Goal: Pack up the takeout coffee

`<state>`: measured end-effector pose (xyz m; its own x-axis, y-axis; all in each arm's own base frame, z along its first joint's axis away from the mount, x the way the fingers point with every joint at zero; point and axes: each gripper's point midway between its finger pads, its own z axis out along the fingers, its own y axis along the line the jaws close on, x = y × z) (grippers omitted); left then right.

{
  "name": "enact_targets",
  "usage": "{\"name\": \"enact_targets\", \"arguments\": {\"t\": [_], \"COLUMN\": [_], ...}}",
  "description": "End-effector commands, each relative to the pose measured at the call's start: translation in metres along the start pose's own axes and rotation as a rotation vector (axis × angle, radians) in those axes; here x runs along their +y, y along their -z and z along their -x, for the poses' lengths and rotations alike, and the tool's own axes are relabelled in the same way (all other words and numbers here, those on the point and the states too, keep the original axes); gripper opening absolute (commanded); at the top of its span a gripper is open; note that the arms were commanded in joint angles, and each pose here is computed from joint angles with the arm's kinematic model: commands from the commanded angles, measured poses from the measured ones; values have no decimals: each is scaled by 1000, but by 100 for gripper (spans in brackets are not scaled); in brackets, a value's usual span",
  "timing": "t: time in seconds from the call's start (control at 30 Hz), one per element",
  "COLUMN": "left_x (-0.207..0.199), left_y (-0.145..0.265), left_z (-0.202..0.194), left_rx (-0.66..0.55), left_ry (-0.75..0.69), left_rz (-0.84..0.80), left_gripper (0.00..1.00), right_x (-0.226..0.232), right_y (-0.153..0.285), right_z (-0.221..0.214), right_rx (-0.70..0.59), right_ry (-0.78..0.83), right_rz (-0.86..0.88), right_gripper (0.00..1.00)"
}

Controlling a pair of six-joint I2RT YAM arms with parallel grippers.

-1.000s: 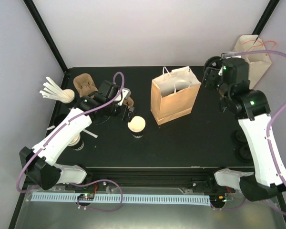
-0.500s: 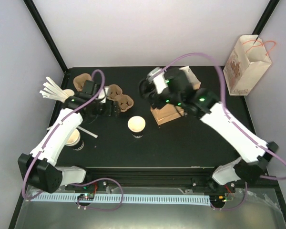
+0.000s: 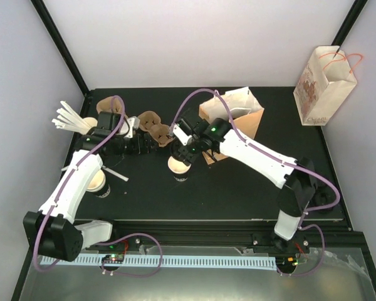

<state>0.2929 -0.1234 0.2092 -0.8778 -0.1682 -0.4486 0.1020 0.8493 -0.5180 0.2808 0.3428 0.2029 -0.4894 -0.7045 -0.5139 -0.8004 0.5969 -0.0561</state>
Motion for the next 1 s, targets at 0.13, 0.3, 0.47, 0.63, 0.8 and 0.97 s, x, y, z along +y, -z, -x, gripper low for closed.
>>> {"name": "enact_targets", "arguments": {"t": [0.13,0.3,0.47,0.63,0.8,0.97], "left_x": [-35,-30,-22,-14,-11,3], "left_y": [-20,-38,-55,-64,-60,-60], "left_z": [-1,-10,-20,-25,-26,-33], "left_rx": [64,132,202,234,217,221], "left_ry": [26,81,147,182,220,294], "left_rz": [-278,-299,-300,-283,-311,-322], "left_gripper": [93,85,74,70,70,68], "right_x": [20,24,28,34,36,40], "right_y": [-40,-47,-56,-51,-43,-41], "right_z": [-25,-32,-37,-31,-21,-17], "right_rx": [204,229,251,221,178,171], "right_ry": [-57,-62,-63,-67,-39,-5], "right_rz": [76,63,67,85,75,53], "right_gripper": [73,73,74,74,76,76]}}
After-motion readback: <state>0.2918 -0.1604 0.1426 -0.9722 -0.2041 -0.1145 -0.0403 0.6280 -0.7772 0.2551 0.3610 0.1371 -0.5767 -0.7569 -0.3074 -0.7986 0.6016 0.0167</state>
